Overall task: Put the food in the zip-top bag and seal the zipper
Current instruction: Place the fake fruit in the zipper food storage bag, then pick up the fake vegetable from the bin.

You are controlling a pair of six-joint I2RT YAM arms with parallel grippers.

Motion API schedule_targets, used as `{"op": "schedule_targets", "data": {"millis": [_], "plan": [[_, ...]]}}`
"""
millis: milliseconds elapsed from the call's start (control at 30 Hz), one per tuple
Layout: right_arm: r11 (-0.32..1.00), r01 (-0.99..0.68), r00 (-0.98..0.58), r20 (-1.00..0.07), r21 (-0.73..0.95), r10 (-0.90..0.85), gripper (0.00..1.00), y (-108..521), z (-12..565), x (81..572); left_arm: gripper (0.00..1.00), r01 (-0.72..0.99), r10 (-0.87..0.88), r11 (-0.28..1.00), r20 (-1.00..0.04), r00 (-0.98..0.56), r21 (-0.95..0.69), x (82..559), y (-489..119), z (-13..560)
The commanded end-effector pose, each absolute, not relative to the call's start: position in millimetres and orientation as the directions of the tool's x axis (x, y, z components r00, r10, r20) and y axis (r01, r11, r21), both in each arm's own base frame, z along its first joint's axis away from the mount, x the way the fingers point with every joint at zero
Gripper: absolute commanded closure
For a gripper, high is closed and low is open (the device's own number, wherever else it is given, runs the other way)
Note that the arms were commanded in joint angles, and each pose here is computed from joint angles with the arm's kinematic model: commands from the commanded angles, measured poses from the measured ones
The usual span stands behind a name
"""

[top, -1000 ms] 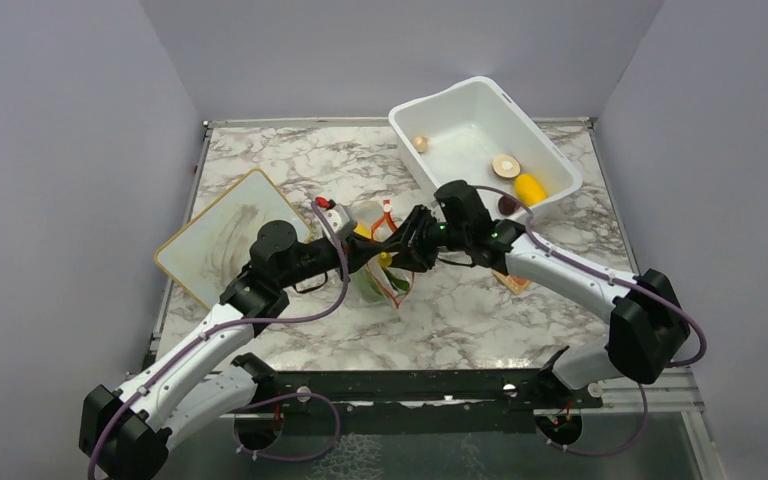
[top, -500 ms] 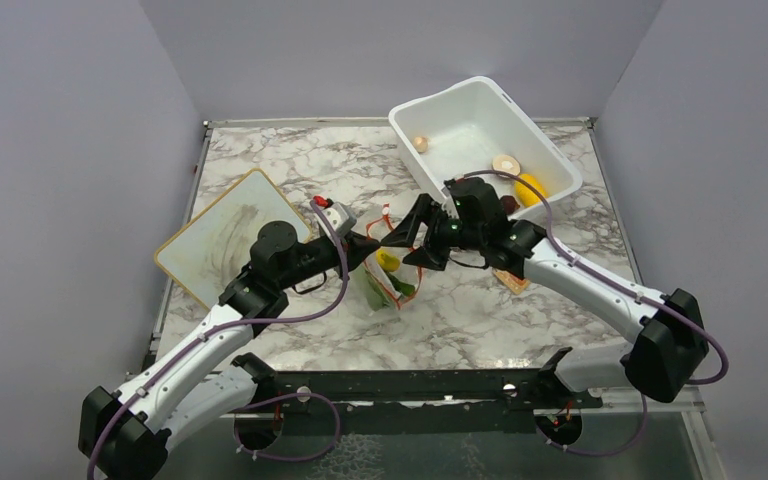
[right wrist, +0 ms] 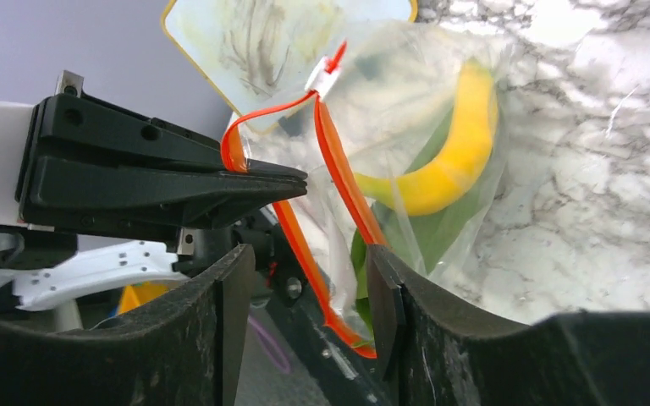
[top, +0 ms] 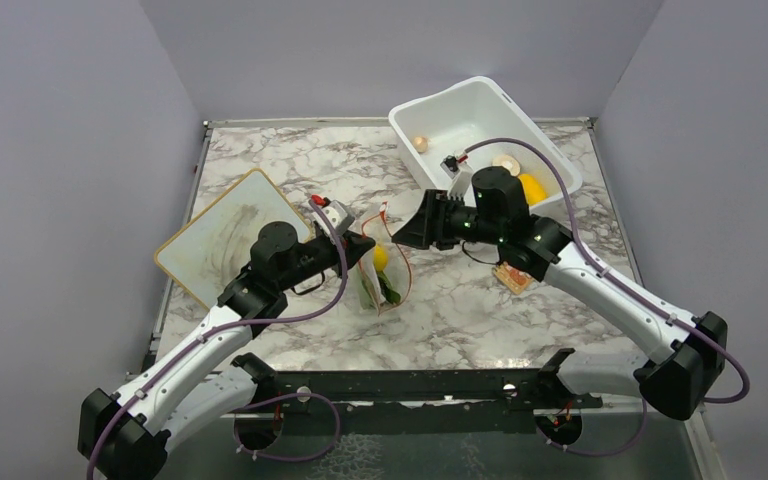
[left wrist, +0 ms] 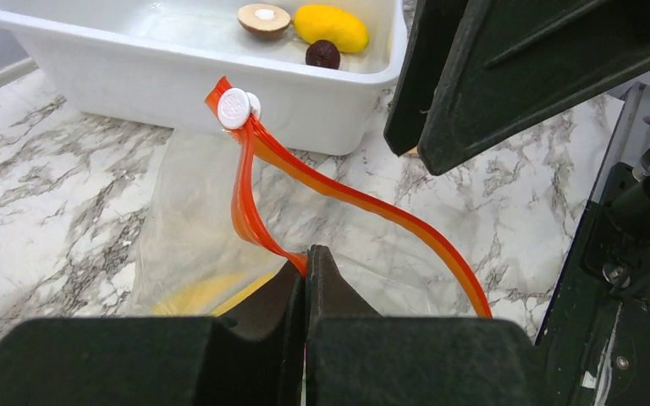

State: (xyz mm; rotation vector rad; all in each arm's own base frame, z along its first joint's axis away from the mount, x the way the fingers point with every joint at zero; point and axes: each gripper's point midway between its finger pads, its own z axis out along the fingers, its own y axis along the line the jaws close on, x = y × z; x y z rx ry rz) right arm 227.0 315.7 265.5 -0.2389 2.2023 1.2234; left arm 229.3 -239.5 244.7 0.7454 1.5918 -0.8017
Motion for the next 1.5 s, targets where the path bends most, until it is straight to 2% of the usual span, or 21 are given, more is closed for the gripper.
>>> {"op": "schedule_targets", "data": {"millis": [0,267,333,500,667,867,1033,1200,1467], "plan": [[0.61,-0.554,-0.711,-0.703,0.567,0.007,0.5,304.7,259.5,230.3,1.0,0.807,0.01,0.584,-0.993,-0.117,-0.089,233.7,-237.6,265.6],[0.612,-0.599,-0.705,-0.702,0.516,-0.097,0.5,307.5,227.8,227.2,1.0,0.8,0.022,0.587,-0.985,-0.169,-0.124,236.1,-240.1,261.0],[0.646,-0.59,-0.696,-0.71,0.484,-0.105,0.5,304.0,222.6,233.5,1.0,0.797,0.026,0.591,-0.985,-0.172,-0.124,237.1,-240.0,260.3],[0.742,-0.585,-0.572,-0.815,0.327,-0.092,0.5,290.8,250.5,271.1,1.0,0.779,0.019,0.619,-0.989,-0.146,-0.103,239.4,-233.6,264.6],[0.849,-0.508,-0.426,-0.899,0.147,-0.098,0.5,272.8,291.3,316.7,1.0,0.763,0.019,0.638,-0.989,-0.147,-0.101,241.8,-230.2,265.1],[0.918,-0.397,-0.33,-0.934,0.007,-0.135,0.49,253.0,303.6,361.9,1.0,0.768,0.031,0.633,-0.988,-0.151,-0.098,241.6,-231.3,261.8],[0.939,-0.341,-0.366,-0.912,-0.051,-0.183,0.47,229.5,286.5,406.4,1.0,0.769,0.026,0.63,-0.987,-0.162,-0.109,241.7,-232.7,261.8],[0.966,-0.183,-0.408,-0.879,-0.185,-0.246,0.41,187.8,262.0,447.6,1.0,0.781,0.029,0.612,-0.984,-0.175,-0.121,239.8,-236.4,260.8],[0.914,0.008,-0.557,-0.76,-0.406,-0.333,0.39,114.9,199.4,495.4,1.0,0.786,0.029,0.606,-0.984,-0.173,-0.12,238.5,-237.0,261.3]]}}
